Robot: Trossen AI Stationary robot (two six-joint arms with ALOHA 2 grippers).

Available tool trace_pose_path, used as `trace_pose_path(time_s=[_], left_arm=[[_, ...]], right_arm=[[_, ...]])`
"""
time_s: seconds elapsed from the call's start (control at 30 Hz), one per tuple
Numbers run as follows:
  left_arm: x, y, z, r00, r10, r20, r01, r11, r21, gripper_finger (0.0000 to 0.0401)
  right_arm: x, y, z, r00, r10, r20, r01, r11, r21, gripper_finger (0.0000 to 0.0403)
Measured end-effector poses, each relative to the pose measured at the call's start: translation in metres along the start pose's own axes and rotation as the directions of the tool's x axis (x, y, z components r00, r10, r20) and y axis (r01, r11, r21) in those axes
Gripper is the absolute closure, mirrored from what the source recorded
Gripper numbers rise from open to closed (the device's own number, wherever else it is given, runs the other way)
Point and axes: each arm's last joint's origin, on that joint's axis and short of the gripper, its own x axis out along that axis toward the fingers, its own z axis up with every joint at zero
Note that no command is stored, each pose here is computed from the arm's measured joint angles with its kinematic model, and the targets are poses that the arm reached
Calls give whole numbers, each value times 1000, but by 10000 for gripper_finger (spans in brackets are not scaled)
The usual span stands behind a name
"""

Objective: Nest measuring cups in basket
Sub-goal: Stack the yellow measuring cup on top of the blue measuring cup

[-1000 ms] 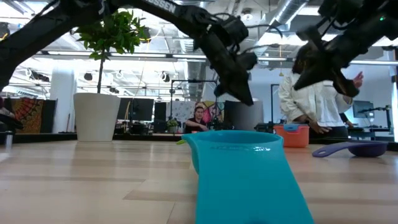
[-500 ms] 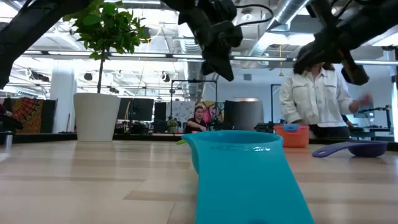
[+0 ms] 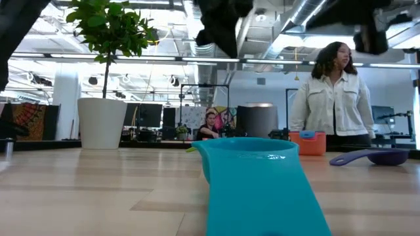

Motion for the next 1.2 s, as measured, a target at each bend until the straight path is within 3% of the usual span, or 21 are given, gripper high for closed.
trace_pose_path(time_s=[0.2, 0.4, 0.53, 0.77, 1.07, 1.2], left_arm=[[0, -66, -22, 999, -13, -32, 13, 1000, -11, 401], [12, -125, -74, 987, 20, -156, -25, 999, -31, 401], [8, -148, -107, 973, 46, -225, -62, 996, -65, 401], [-23, -143, -159, 973, 88, -215, -124, 979, -163, 401], [-53, -103, -240, 987, -68, -149, 4, 920, -391, 401], [-65, -99, -273, 982, -91, -164, 16, 911, -413, 389]], right_arm=[[-8, 31, -20, 996, 65, -63, -72, 991, -114, 390], [-5, 37, -42, 993, 59, -105, -77, 981, -177, 382], [3, 39, -52, 991, 76, -110, -93, 981, -168, 378], [15, 42, -55, 990, 91, -105, -106, 985, -140, 362], [26, 39, -36, 995, 70, -66, -76, 991, -106, 333], [25, 38, -24, 998, 56, -36, -60, 992, -112, 322]])
